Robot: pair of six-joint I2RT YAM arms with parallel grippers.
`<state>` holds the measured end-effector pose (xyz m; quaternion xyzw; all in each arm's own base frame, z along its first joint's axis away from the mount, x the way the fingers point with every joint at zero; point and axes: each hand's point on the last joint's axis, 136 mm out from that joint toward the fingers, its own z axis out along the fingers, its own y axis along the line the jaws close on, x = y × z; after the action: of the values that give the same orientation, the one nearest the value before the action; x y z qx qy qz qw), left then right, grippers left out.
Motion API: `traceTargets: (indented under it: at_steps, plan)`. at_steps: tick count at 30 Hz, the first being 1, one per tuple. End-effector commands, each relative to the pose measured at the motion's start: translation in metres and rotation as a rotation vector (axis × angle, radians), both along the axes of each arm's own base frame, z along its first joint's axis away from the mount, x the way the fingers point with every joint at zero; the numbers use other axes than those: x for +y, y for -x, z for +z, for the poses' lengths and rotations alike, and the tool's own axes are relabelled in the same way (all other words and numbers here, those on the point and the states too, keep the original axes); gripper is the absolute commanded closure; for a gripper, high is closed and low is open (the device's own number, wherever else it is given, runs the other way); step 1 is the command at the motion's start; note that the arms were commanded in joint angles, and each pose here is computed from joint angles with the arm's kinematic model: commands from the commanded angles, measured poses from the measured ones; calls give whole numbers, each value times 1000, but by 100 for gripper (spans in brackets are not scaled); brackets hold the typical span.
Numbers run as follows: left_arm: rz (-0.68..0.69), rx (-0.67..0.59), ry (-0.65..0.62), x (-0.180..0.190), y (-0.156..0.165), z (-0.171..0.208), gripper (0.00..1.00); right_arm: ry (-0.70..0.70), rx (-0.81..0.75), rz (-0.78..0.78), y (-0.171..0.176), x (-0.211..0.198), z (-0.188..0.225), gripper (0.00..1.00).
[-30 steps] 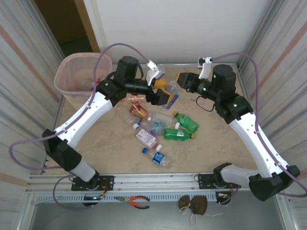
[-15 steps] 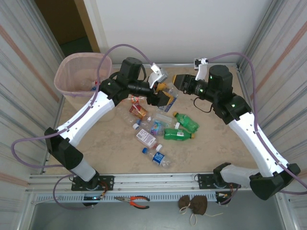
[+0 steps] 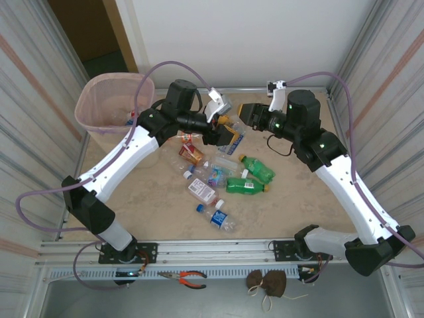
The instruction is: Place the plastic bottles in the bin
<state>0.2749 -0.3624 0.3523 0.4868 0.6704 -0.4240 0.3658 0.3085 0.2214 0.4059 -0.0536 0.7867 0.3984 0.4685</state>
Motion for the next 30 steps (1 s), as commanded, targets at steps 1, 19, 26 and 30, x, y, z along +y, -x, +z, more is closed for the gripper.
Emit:
traceTargets:
  at_steps: [1, 19, 26, 30]
  plan:
    - [11, -55, 30, 1, 0, 16, 52, 13, -56, -40, 0, -7, 20, 50]
    - [712, 74, 204, 118, -85, 67, 60, -3, 15, -422, 6, -129, 17, 27]
    - [1157, 127, 313, 212, -118, 89, 64, -8, 36, -431, 4, -133, 10, 27]
    - [1478, 144, 367, 270, -120, 97, 57, -18, 40, -423, 4, -132, 10, 27]
